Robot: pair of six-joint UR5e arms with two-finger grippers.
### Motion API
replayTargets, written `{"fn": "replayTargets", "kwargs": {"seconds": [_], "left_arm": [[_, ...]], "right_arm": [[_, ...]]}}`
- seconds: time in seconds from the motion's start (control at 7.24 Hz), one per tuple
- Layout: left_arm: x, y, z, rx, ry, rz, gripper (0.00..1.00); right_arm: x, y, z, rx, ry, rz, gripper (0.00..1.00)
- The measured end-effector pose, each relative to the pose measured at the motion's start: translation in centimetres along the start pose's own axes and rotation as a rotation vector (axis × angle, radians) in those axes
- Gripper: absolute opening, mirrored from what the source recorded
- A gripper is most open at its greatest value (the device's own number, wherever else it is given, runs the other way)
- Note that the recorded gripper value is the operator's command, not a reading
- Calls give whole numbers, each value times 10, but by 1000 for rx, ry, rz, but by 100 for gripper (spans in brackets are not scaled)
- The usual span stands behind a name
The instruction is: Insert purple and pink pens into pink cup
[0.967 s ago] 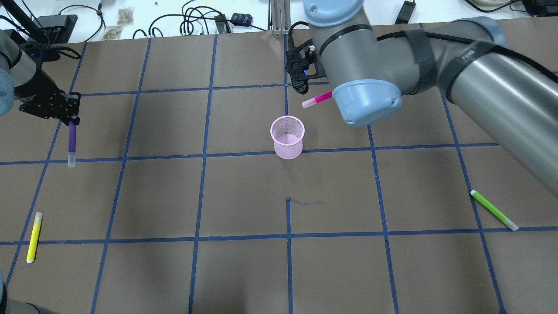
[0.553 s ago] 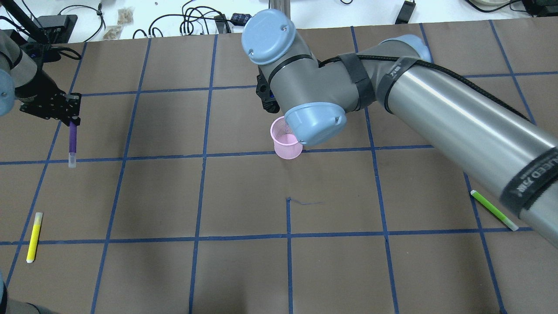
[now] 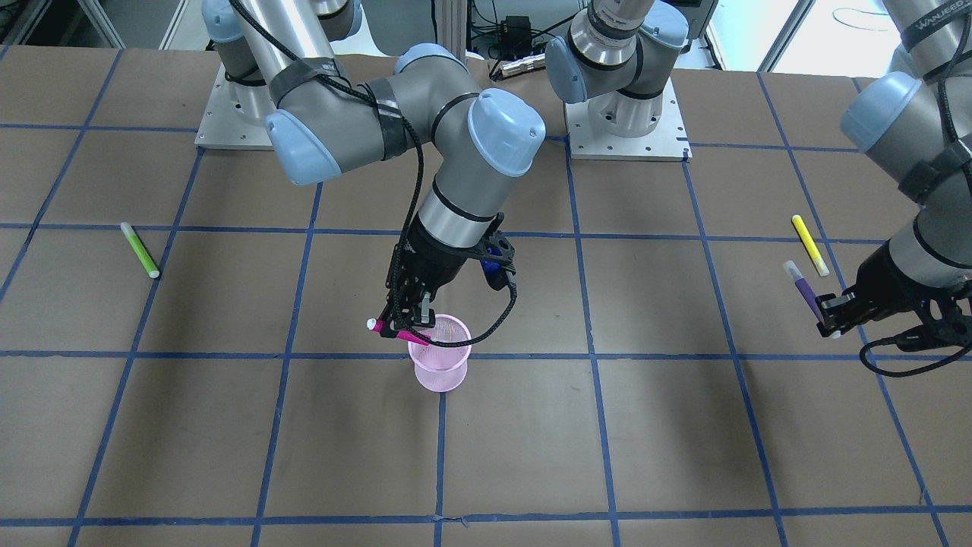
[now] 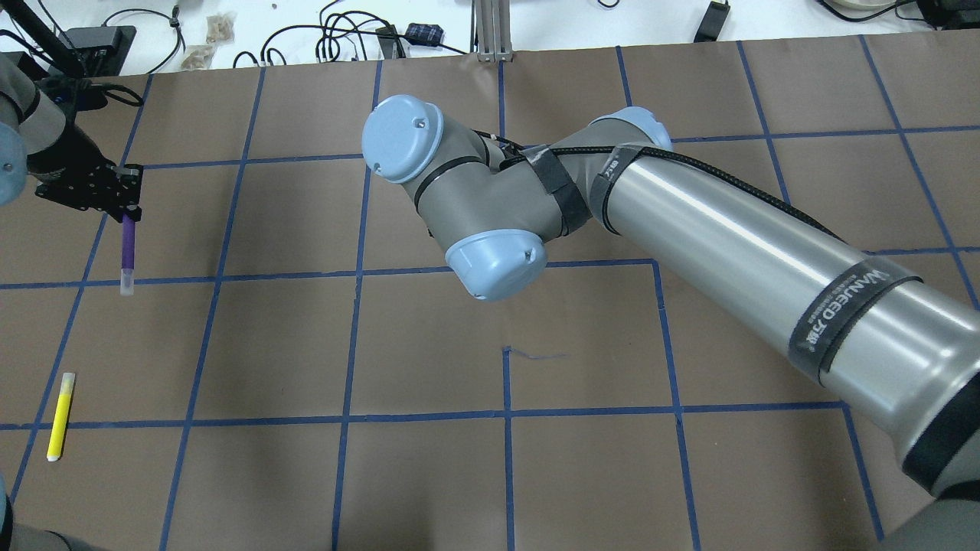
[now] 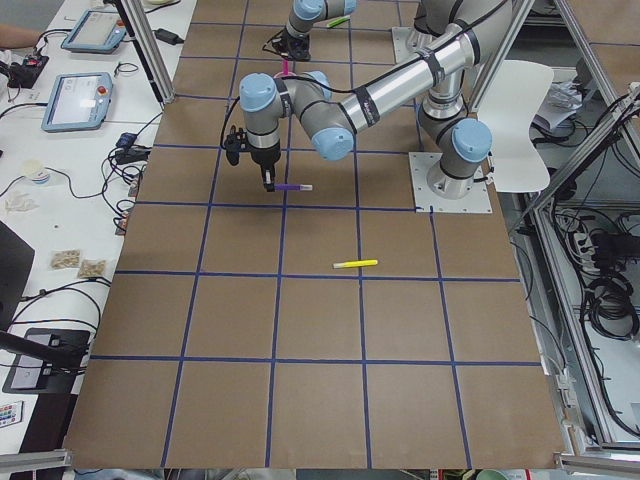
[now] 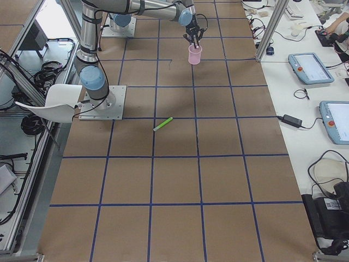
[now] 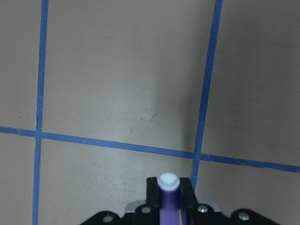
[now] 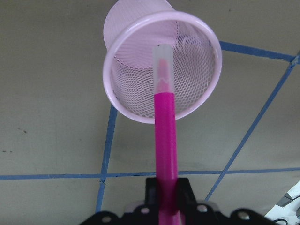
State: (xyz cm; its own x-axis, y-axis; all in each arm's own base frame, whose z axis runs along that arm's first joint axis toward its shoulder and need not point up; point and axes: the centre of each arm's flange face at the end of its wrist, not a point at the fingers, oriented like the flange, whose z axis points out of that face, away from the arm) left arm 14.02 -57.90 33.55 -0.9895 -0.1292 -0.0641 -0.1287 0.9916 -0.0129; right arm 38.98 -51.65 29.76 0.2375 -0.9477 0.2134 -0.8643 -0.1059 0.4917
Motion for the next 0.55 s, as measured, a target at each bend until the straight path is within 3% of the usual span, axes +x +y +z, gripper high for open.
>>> {"fn": "replayTargets", "kwargs": {"seconds": [0.14, 0.55], "left_arm": [[0, 0, 1, -1, 0, 0, 0], [0, -1, -2, 6, -2, 0, 0]], "right_arm": [[0, -1, 1, 1, -2, -2, 97], [8, 12, -3, 7, 4, 11, 95]]}}
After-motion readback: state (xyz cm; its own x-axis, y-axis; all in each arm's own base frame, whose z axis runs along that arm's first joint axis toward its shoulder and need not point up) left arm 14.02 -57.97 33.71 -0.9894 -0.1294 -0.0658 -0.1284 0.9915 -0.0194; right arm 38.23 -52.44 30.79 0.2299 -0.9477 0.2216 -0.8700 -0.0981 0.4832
